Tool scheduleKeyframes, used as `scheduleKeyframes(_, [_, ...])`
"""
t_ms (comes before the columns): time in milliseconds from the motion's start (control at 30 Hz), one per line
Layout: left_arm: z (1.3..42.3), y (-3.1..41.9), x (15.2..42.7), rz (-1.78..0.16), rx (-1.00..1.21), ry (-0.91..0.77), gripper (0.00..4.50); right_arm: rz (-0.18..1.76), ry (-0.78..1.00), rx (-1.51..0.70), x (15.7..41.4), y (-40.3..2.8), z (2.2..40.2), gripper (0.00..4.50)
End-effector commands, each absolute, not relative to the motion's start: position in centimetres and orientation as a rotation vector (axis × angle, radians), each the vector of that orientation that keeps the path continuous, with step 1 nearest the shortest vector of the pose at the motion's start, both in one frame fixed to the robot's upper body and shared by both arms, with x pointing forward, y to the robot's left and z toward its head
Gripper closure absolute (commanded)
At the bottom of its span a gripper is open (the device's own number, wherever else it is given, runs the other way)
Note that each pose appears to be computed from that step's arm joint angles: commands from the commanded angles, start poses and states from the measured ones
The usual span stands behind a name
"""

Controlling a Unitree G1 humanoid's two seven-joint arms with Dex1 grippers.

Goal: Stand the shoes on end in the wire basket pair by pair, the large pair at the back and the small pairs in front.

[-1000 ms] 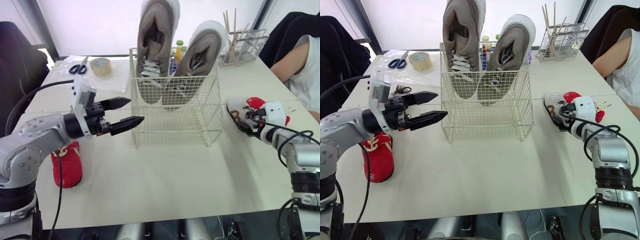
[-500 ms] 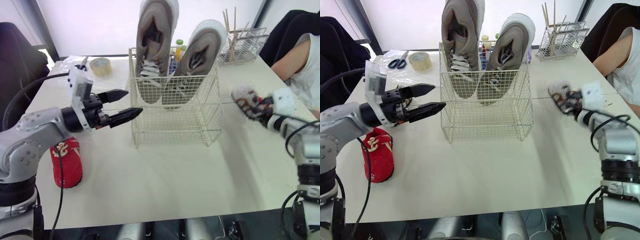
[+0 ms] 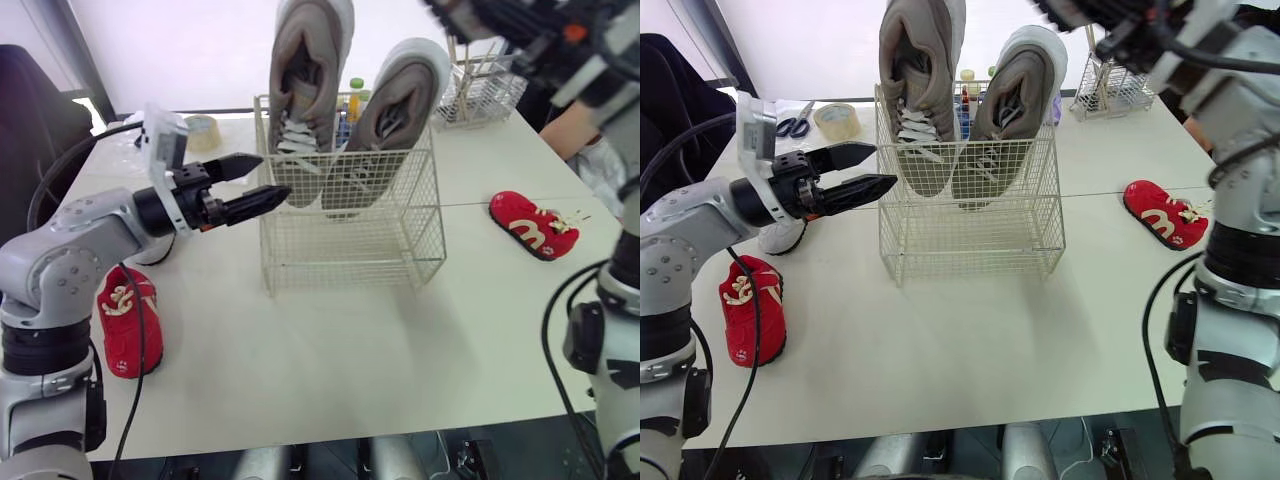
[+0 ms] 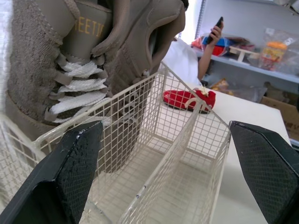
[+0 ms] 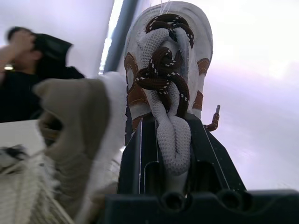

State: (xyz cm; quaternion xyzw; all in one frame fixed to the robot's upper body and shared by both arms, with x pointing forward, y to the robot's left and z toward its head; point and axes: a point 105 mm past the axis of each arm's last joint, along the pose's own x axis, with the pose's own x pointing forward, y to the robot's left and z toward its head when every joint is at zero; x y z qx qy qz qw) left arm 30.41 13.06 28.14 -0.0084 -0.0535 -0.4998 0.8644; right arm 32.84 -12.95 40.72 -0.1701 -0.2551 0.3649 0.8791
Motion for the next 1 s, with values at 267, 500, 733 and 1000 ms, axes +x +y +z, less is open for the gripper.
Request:
scheduleKeyframes(267, [29.6, 13.7, 29.5, -0.984, 0.035, -0.195, 0.0, 1.03, -0.212, -0.722, 31.5, -10.7, 34.4, 4.45])
scheduleKeyframes(500, [29.7, 14.0, 29.9, -0.951, 0.032, -0.208, 0.0, 1.07, -0.263, -0.788, 29.8, -11.9, 35.8, 4.45])
scheduleKeyframes(733, [30.2, 13.5, 29.9, -1.005, -0.033, -0.206, 0.0, 1.19, -0.339, -0.815, 26.8, -11.8, 37.1, 4.45])
scheduleKeyframes(1000, [31.9, 12.6, 29.7, -1.154, -0.254, -0.172, 0.0, 1.296, -0.333, -0.949, 25.4, -10.5, 35.9, 4.45])
